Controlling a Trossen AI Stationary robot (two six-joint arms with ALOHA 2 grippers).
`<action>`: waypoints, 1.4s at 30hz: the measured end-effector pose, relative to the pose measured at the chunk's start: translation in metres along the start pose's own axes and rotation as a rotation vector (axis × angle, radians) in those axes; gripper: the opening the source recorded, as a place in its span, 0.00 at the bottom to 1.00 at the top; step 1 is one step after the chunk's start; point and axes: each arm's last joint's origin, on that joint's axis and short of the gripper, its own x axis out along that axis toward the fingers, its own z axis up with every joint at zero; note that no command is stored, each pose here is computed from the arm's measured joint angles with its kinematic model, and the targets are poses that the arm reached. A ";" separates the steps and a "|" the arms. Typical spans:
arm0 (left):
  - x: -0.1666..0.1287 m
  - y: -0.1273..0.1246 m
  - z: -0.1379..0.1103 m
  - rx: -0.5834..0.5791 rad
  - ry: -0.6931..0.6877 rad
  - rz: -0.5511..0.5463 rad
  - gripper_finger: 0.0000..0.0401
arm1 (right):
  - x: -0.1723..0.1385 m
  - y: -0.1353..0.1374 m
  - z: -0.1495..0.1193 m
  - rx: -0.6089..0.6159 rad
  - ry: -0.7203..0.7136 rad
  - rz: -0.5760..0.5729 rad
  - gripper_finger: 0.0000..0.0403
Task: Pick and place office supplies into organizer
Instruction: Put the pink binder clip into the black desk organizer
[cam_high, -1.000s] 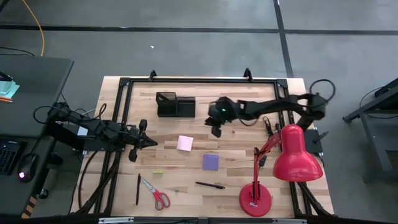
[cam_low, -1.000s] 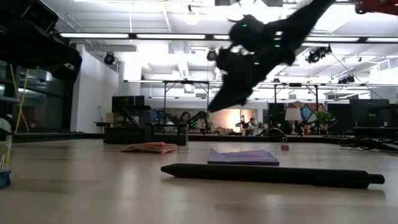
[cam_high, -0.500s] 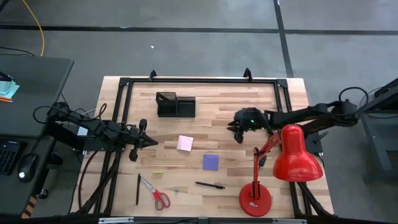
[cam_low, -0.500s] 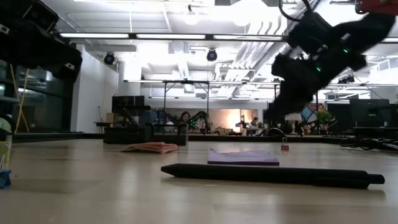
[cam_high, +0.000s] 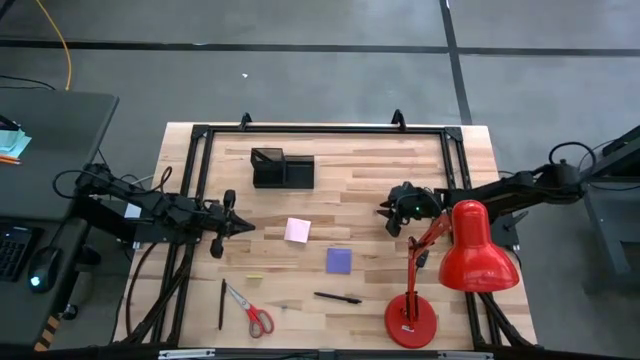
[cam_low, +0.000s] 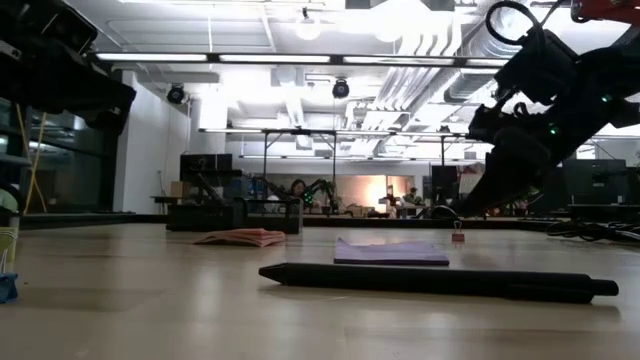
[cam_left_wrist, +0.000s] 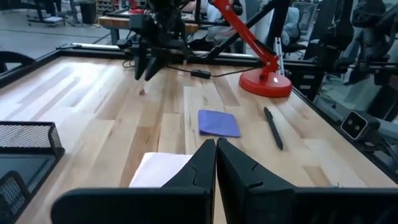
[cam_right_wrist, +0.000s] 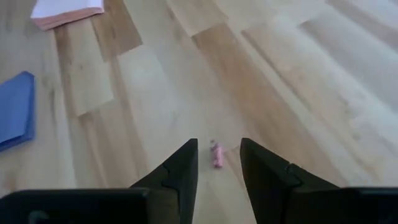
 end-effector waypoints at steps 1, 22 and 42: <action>0.000 0.000 0.000 0.000 0.001 0.000 0.00 | 0.000 0.001 -0.001 0.011 0.004 0.005 0.29; 0.000 0.000 0.000 -0.001 -0.004 -0.001 0.00 | -0.002 0.008 -0.008 0.067 0.018 -0.047 0.50; 0.000 0.001 0.001 0.006 -0.008 0.022 0.00 | 0.003 0.005 -0.014 0.120 0.050 -0.096 0.46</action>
